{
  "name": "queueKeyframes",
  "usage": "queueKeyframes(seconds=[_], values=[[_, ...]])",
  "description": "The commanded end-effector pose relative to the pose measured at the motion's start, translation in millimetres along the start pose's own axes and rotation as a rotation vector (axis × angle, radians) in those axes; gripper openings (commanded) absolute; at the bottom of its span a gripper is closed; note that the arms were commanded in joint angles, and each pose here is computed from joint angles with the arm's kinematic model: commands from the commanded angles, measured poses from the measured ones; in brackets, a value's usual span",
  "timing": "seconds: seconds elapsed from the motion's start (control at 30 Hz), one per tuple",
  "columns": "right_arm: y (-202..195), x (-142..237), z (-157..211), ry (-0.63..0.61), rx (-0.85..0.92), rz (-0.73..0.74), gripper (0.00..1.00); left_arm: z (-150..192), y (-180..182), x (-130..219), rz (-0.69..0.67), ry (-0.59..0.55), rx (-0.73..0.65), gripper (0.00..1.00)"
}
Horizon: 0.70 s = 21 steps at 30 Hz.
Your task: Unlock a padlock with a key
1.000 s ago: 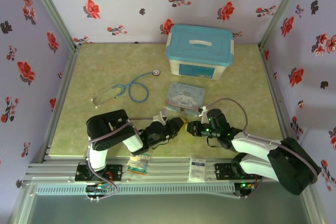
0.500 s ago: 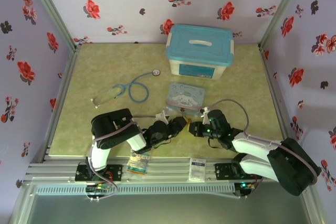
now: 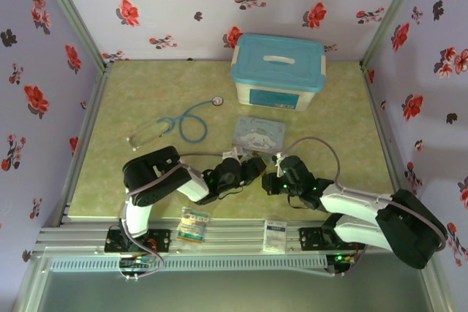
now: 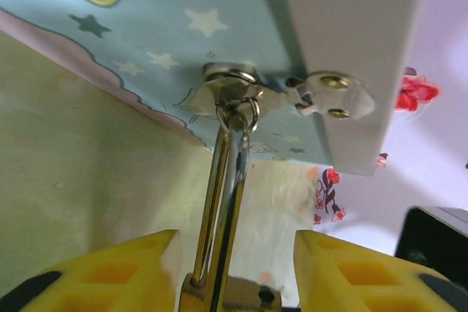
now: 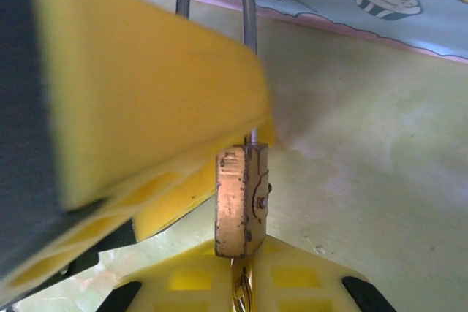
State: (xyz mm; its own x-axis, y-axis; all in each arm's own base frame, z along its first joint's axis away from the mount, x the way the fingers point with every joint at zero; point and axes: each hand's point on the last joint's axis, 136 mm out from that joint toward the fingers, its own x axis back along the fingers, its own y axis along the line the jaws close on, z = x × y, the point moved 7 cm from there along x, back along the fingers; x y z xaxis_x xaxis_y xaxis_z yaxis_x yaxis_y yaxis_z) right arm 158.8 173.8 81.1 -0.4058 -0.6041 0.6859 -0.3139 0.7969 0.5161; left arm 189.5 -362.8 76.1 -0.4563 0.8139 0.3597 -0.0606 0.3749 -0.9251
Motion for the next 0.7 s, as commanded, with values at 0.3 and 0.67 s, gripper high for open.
queueKeyframes(seconds=[0.3, 0.67], values=[[10, -3, -13, -0.024, 0.059, 0.051, 0.17, 2, 12, 4, -0.146, 0.06, -0.112, 0.09], [1, 28, -17, -0.051, -0.014, 0.086, 0.44, -10, 24, 25, -0.242, 0.043, -0.151, 0.0]])
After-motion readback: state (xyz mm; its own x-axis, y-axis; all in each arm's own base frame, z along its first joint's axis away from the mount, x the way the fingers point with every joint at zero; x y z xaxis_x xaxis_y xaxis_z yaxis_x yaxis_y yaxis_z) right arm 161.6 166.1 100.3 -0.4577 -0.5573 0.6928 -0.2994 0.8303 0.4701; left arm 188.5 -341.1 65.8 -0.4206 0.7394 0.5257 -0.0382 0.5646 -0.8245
